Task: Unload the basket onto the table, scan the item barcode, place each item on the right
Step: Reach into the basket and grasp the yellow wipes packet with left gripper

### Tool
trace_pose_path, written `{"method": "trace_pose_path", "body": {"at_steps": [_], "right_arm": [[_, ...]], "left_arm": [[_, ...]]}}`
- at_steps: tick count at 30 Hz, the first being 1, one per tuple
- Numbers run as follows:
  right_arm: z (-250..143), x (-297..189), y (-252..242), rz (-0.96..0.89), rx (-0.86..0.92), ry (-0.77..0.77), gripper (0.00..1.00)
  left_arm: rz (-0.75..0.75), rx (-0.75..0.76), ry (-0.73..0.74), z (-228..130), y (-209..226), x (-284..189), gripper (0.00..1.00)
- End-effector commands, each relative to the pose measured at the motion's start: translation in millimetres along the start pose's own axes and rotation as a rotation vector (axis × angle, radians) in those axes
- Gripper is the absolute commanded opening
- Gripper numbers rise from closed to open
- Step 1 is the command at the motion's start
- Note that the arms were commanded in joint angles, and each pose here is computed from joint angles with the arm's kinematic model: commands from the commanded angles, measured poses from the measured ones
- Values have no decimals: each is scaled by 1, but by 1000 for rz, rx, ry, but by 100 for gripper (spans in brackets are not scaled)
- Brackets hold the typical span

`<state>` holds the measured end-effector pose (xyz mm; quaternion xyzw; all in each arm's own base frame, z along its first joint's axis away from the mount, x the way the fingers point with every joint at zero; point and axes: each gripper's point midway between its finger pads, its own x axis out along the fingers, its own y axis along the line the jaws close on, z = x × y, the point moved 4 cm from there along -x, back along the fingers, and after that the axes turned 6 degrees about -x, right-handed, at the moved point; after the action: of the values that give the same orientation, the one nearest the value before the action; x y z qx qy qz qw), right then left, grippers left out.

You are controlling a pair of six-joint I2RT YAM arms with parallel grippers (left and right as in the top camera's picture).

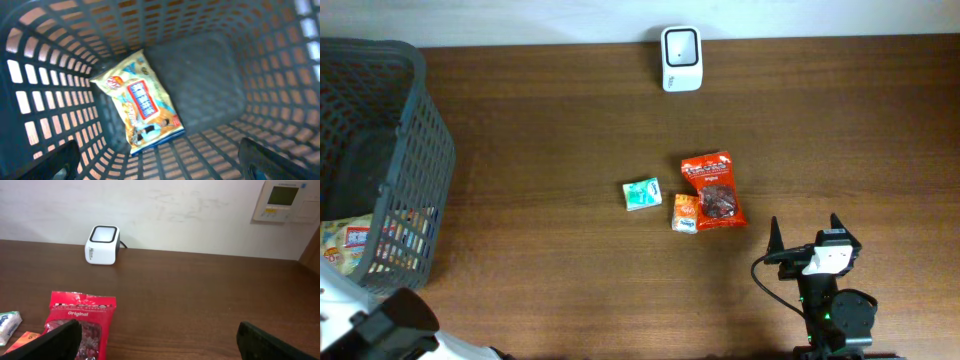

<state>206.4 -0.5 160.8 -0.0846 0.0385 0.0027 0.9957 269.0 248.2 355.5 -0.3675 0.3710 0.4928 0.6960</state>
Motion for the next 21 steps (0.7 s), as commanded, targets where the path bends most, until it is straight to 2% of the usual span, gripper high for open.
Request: {"method": "trace_pose_path", "body": {"at_steps": [1,7,11,12,15,16,18,21], "right_arm": [[-3,0,1,3,-7,5,99],[-3,0,1,4,-7,5,99],[-3,0,1,3,-7,5,99],[-3,0,1,4,-7,5,99],[-3,0,1,4,-7,5,98],[-3,0,1,4,-7,5,99],[-3,0,1,4,-7,5,99],[-3,0,1,4,-7,5,99]], "left_arm": [[142,-46,78,-3,4,63,99],[260,-6,238,-26,0,158,100],[325,16,324,-41,2,201,84],[329,17,328,-42,1,209,78],[296,17,323,-42,-6,220,73],[291,23,323,-43,-8,222,66],[301,42,340,-50,-13,229,65],[335,71,388,-67,-14,246,71]]}}
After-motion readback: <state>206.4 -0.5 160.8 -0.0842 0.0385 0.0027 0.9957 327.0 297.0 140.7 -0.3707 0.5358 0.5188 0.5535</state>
